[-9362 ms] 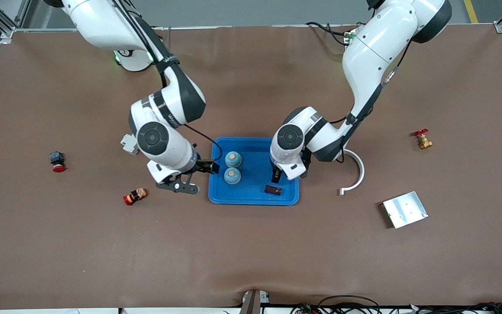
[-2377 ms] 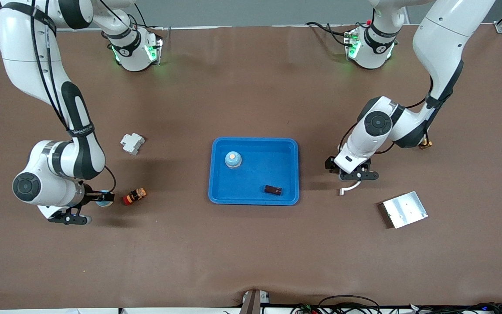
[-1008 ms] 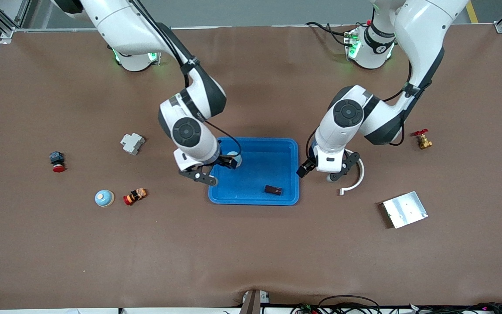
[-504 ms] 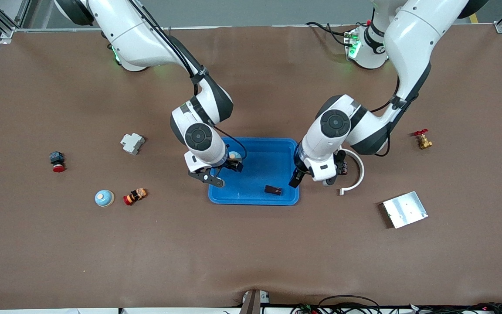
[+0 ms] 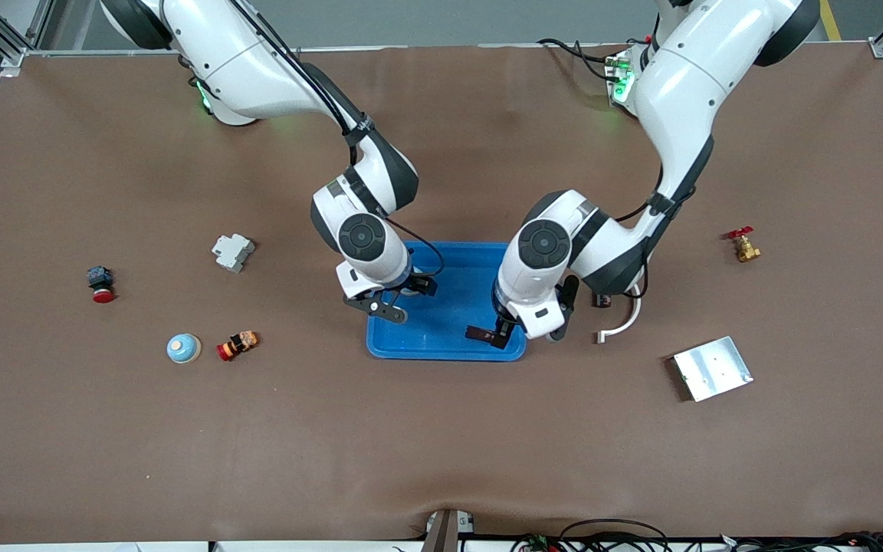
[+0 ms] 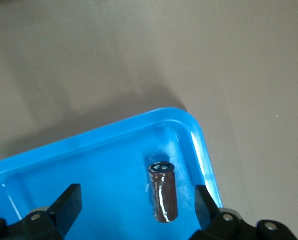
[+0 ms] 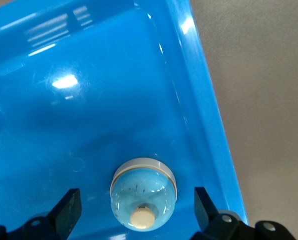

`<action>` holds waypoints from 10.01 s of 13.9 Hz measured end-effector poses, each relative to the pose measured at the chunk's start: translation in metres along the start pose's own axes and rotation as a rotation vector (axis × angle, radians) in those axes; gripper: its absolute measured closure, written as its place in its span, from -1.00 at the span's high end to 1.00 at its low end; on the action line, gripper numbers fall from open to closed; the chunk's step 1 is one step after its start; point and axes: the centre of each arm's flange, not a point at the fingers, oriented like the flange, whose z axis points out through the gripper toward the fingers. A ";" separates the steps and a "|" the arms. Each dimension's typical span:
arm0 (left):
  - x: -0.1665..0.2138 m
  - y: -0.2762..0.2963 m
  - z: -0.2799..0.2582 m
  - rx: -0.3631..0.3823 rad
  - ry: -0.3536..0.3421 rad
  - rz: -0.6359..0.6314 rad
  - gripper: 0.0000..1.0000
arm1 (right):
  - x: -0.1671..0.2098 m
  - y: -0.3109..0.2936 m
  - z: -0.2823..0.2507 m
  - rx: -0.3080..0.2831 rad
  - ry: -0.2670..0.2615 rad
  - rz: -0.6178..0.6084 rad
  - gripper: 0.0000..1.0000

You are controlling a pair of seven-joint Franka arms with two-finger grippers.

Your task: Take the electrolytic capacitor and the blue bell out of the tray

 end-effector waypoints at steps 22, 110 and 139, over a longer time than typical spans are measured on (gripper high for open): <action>-0.031 0.008 0.072 0.016 0.017 0.020 1.00 | 0.000 0.001 0.023 -0.024 -0.019 0.005 0.30; 0.327 -0.189 0.039 0.038 0.090 1.324 1.00 | 0.132 0.396 -0.423 -0.067 0.149 -0.281 1.00; 0.356 -0.099 -0.172 0.068 0.178 1.315 1.00 | 0.135 0.408 -0.426 -0.066 0.144 -0.258 1.00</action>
